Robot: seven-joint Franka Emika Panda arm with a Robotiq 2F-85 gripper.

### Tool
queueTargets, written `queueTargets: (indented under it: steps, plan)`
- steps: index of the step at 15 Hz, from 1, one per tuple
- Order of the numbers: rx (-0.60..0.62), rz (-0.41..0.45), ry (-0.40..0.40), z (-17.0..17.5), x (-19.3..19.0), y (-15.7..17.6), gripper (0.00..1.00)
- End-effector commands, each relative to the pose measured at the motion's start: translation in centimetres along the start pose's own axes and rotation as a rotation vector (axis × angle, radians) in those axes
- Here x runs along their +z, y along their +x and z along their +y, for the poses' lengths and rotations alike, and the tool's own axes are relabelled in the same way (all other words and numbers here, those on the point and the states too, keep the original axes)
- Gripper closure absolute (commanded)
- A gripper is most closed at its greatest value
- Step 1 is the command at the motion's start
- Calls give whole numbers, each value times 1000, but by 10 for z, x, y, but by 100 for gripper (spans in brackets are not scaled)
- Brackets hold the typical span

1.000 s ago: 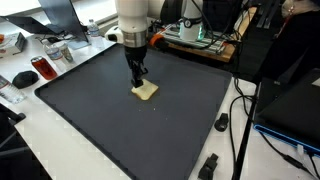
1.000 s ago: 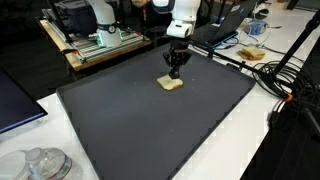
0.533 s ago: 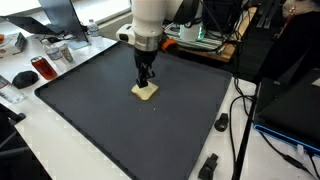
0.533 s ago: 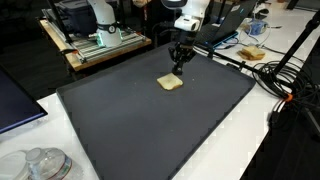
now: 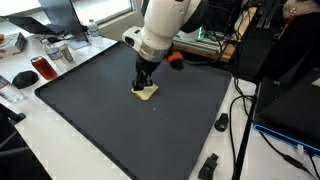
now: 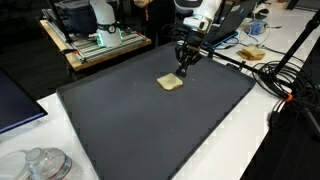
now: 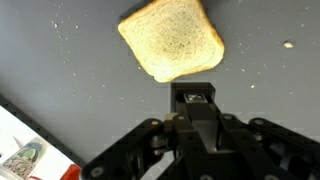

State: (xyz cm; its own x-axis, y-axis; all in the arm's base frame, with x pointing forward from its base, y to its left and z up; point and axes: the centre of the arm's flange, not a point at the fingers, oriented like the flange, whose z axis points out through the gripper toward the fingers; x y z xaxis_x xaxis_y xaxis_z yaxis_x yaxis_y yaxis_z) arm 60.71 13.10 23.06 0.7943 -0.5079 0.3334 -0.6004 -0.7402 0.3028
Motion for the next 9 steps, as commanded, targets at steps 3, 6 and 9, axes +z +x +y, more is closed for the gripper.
queueTargets:
  steps: [3, 6, 9]
  plan:
    - [57, 93, -129, -36, 4, -2, 94]
    - [65, 130, -187, -48, 11, -9, 94]
    - [70, 158, -243, -57, 20, -14, 95]
